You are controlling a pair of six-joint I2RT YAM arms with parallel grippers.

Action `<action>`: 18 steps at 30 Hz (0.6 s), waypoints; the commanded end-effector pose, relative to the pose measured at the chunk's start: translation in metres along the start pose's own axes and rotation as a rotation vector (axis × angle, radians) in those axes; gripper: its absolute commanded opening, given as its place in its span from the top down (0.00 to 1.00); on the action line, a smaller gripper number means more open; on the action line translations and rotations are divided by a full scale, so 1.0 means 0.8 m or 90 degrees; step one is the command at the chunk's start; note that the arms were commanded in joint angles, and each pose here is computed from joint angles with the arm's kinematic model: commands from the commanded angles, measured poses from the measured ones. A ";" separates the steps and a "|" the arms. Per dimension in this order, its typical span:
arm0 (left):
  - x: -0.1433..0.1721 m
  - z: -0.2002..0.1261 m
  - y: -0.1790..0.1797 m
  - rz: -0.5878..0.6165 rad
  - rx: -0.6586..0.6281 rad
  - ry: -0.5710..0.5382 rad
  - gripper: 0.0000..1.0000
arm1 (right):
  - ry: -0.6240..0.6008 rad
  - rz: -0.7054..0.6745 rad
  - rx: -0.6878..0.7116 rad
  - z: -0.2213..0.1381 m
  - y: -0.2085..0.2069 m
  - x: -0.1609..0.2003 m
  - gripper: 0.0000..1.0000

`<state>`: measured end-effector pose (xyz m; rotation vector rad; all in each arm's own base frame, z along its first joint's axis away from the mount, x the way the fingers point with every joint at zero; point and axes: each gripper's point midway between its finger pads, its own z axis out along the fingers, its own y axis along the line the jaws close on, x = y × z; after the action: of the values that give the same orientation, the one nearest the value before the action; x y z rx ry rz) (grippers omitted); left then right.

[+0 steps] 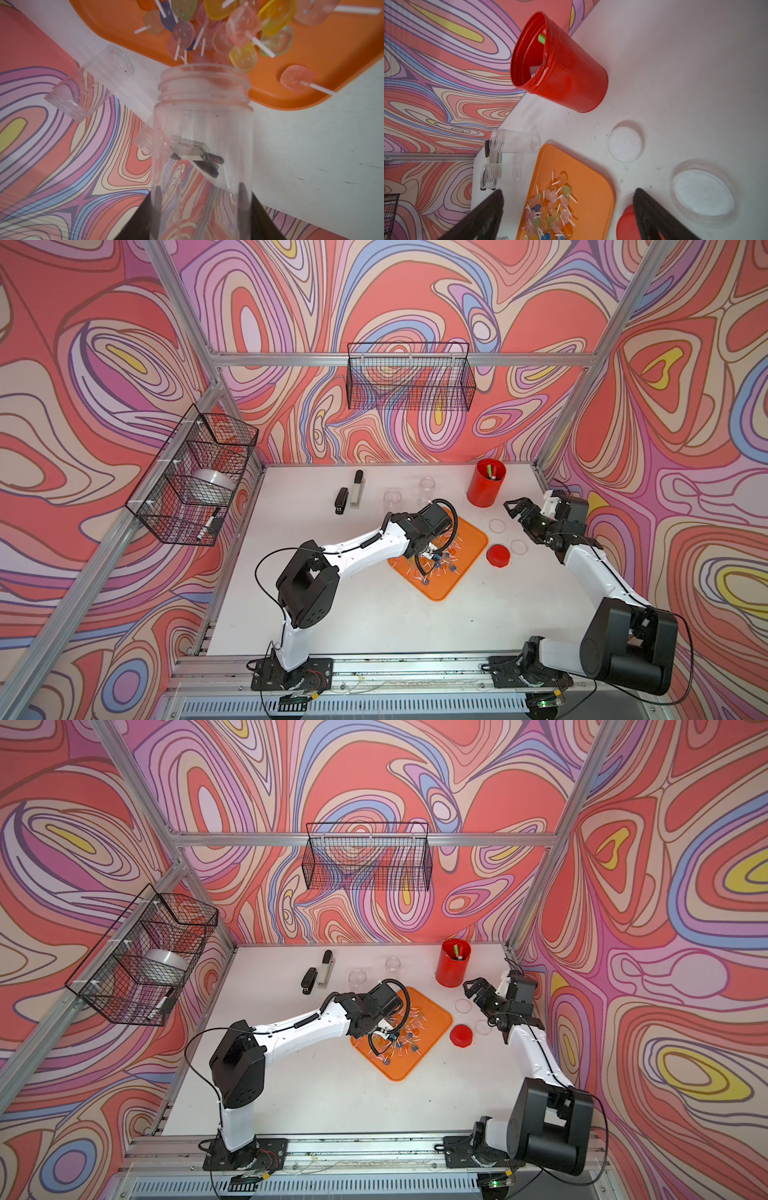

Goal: Pour the candies out of the jar
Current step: 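Pour the candies out of the jar onto the tray.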

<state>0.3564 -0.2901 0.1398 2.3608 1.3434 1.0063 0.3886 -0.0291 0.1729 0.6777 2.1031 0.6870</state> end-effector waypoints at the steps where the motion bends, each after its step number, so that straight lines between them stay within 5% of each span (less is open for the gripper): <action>1: 0.005 -0.009 0.008 -0.015 -0.021 -0.007 1.00 | -0.007 -0.014 -0.017 -0.007 0.010 -0.004 0.02; 12: 0.018 0.003 -0.012 -0.274 0.001 -0.108 1.00 | 0.020 -0.043 -0.129 -0.015 0.047 0.011 0.02; 18: 0.012 -0.008 -0.005 -0.516 -0.059 -0.216 1.00 | 0.073 -0.070 -0.253 -0.020 0.096 0.033 0.08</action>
<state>0.3421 -0.2584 0.1206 1.8703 1.7660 0.5872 0.3837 0.0140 0.2016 0.4478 2.0439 0.9431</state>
